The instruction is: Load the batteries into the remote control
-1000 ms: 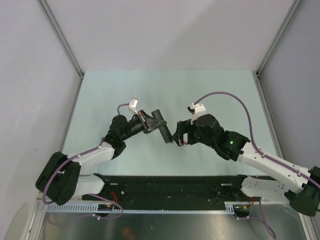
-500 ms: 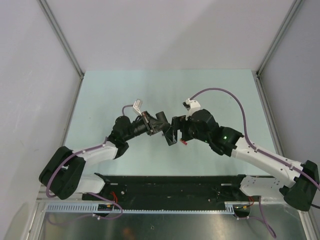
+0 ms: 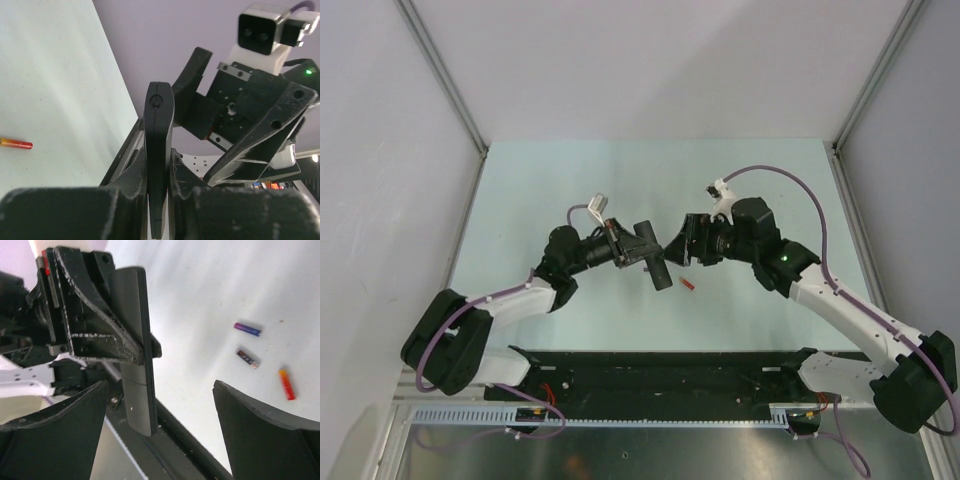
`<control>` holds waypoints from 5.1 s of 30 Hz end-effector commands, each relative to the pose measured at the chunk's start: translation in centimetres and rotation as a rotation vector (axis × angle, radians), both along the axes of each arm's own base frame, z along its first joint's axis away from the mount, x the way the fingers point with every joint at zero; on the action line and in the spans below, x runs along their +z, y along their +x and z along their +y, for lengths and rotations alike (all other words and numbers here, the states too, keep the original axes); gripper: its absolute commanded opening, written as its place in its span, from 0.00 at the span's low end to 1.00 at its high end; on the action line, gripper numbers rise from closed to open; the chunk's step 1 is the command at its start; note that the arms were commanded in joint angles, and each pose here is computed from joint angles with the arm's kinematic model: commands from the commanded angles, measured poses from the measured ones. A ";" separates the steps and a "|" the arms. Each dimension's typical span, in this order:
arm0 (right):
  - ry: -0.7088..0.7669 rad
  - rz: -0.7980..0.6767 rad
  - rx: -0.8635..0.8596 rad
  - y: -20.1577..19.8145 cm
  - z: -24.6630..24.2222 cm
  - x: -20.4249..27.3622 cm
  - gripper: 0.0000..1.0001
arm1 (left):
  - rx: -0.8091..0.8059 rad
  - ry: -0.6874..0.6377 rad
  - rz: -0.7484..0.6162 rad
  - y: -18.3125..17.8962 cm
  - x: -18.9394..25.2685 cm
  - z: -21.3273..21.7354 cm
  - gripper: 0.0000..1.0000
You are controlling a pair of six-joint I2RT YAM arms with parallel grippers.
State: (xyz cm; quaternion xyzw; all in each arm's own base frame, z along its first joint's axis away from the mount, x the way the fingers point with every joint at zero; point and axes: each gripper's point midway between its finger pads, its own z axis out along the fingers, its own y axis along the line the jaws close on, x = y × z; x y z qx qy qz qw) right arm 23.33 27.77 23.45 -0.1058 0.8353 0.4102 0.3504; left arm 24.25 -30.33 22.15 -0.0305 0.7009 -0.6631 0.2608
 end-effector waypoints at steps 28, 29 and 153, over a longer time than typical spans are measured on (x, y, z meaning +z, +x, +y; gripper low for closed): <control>0.462 0.212 0.322 -3.0 3.8 1.1 0.36 | -0.061 -0.106 -0.194 -0.6 7.5 0.3 0.00; 0.466 0.213 0.325 -3.1 3.8 1.1 0.31 | -0.061 -0.106 -0.195 -0.6 7.6 0.3 0.00; -0.638 0.013 -0.260 4.2 -6.9 -14.8 0.47 | 0.311 0.190 -0.144 -0.5 -0.7 10.8 0.00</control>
